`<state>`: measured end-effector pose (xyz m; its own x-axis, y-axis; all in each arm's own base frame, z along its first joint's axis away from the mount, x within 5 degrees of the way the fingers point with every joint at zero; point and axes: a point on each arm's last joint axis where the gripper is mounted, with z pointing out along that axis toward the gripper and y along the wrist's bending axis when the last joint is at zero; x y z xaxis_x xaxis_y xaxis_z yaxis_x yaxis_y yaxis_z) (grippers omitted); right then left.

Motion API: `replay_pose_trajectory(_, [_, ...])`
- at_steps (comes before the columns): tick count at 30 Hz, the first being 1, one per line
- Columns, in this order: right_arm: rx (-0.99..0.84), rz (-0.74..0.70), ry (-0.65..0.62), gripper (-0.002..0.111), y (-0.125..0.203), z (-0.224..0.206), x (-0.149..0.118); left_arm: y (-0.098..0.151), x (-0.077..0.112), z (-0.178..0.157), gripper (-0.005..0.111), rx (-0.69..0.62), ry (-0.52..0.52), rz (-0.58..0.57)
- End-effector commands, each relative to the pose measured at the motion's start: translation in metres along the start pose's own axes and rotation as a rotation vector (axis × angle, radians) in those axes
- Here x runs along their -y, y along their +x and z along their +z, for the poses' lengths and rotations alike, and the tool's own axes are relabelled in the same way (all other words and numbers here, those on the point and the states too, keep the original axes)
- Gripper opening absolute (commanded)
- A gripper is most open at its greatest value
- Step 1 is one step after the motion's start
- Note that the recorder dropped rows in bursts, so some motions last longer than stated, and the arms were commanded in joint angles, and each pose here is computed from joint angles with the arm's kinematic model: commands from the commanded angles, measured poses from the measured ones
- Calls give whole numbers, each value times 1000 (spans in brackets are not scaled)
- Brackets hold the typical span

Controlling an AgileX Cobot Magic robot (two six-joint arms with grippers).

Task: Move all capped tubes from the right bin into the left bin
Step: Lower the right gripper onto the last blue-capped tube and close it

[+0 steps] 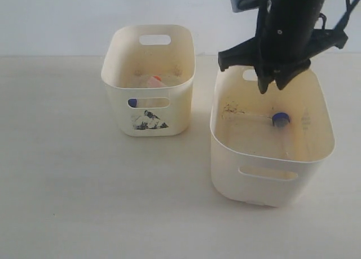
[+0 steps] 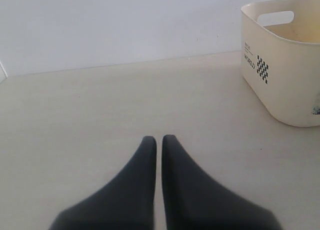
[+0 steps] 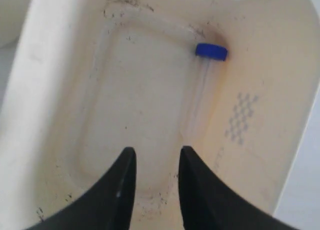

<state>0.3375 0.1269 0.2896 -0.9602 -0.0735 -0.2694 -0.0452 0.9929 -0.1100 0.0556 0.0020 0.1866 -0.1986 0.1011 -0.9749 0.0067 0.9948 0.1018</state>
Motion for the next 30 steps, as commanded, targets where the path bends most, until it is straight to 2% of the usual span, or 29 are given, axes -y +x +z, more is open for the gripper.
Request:
replay_pose_trajectory(1, [47, 4, 2, 28, -16, -8, -14, -3, 0, 0, 4, 20, 1, -18])
replay_pose_trajectory(4, [79, -37, 146, 28, -29, 12, -17, -3, 0, 0, 4, 20, 1, -18])
replay_pose_trajectory(6, [55, 10, 164, 28, -30, 25, -16, -3, 0, 0, 4, 20, 1, -18])
replay_pose_trajectory(9, [5, 3, 180, 28, -26, 42, -19, -3, 0, 0, 4, 20, 1, -18])
replay_pose_trajectory(11, [-76, -7, 210, 28, -12, 64, -17, -3, 0, 0, 4, 20, 1, -18])
replay_pose_trajectory(15, [-184, 82, 157, 28, 1, 79, -6, -3, 0, 0, 4, 20, 1, -18])
replay_pose_trajectory(18, [-177, 30, 183, 28, 1, 81, -4, -3, 0, 0, 4, 20, 1, -18])
replay_pose_trajectory(24, [-189, 72, 164, 28, 2, 82, -5, -3, 0, 0, 4, 20, 1, -18])
replay_pose_trajectory(30, [-187, 44, 181, 28, 1, 84, -4, -3, 0, 0, 4, 20, 1, -18])
